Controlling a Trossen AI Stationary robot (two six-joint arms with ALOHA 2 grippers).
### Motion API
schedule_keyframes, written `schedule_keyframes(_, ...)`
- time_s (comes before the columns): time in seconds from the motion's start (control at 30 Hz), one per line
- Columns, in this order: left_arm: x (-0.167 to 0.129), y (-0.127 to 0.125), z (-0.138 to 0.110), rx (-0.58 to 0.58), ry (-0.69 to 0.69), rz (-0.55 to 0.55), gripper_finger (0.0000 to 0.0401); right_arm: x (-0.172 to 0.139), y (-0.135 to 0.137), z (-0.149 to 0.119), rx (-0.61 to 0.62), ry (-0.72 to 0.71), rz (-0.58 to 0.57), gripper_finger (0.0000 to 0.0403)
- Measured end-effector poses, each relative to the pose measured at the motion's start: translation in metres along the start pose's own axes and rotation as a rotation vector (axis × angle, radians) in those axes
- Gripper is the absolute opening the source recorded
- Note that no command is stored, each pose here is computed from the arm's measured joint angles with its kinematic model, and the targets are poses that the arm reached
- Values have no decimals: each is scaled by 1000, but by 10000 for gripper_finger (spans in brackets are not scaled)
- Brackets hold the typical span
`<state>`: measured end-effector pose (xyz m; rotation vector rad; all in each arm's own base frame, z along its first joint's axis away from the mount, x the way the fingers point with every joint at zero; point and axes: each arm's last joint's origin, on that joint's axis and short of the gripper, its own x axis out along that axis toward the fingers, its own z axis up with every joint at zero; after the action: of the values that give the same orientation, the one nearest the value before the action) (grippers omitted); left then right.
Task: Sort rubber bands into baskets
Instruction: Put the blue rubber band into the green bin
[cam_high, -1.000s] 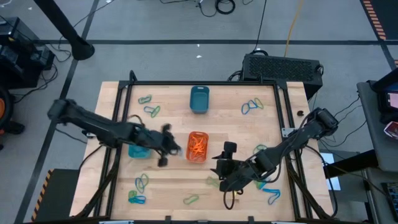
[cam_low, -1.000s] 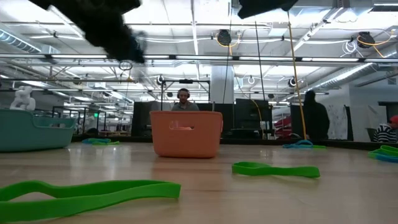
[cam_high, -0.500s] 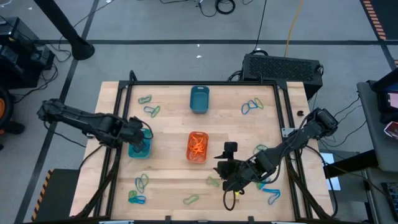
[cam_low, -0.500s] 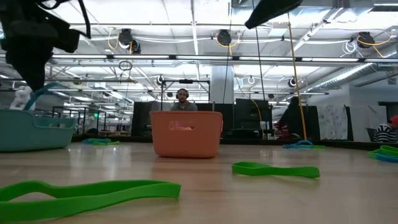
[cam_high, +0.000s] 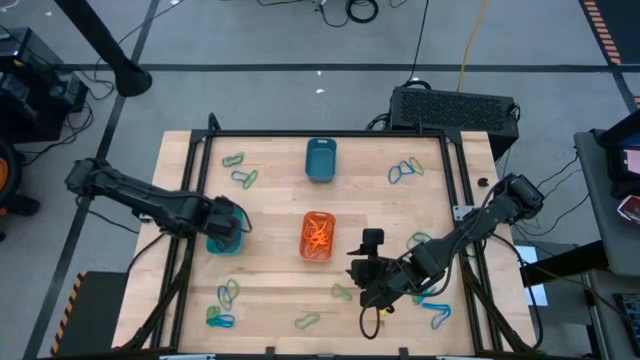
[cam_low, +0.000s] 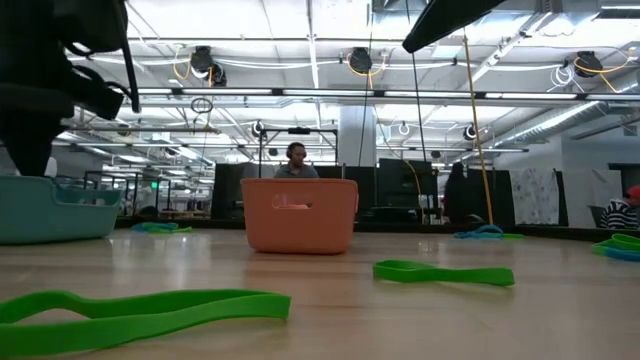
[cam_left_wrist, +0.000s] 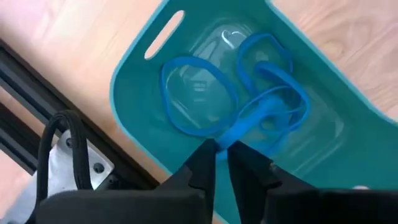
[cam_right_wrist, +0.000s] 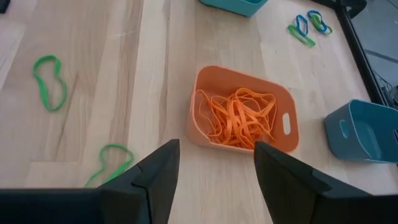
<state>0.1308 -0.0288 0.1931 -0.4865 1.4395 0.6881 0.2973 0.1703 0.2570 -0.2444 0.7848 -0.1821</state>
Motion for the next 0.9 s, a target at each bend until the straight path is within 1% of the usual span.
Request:
schedule_keyframes(0.13, 3, -2, 1, 26, 14, 18, 76, 0, 0, 0, 0, 0, 0, 199)
schedule_keyframes(0.33, 3, -2, 1, 49, 20, 15, 105, 0, 0, -1, -15, 9, -3, 199)
schedule_keyframes(0.5, 2, -3, 0, 78, 62, -15, 109, 0, -3, -7, -15, 65, -23, 199)
schedule_keyframes(0.6, 1, -3, 0, 84, 67, -27, 109, -1, -6, -15, -1, 133, -50, 199)
schedule_keyframes(0.67, -2, -4, 1, 115, 58, -38, 109, -1, -9, -20, 3, 187, -66, 199)
schedule_keyframes(0.77, -6, -5, 4, 151, -20, -29, 109, 1, -16, -26, 44, 291, -43, 199)
schedule_keyframes(0.83, -8, -6, 7, 153, -130, -17, 109, 3, -21, -29, 88, 361, -24, 199)
schedule_keyframes(0.9, -12, -9, 9, 180, -260, -9, 109, 6, -28, -30, 124, 416, -7, 199)
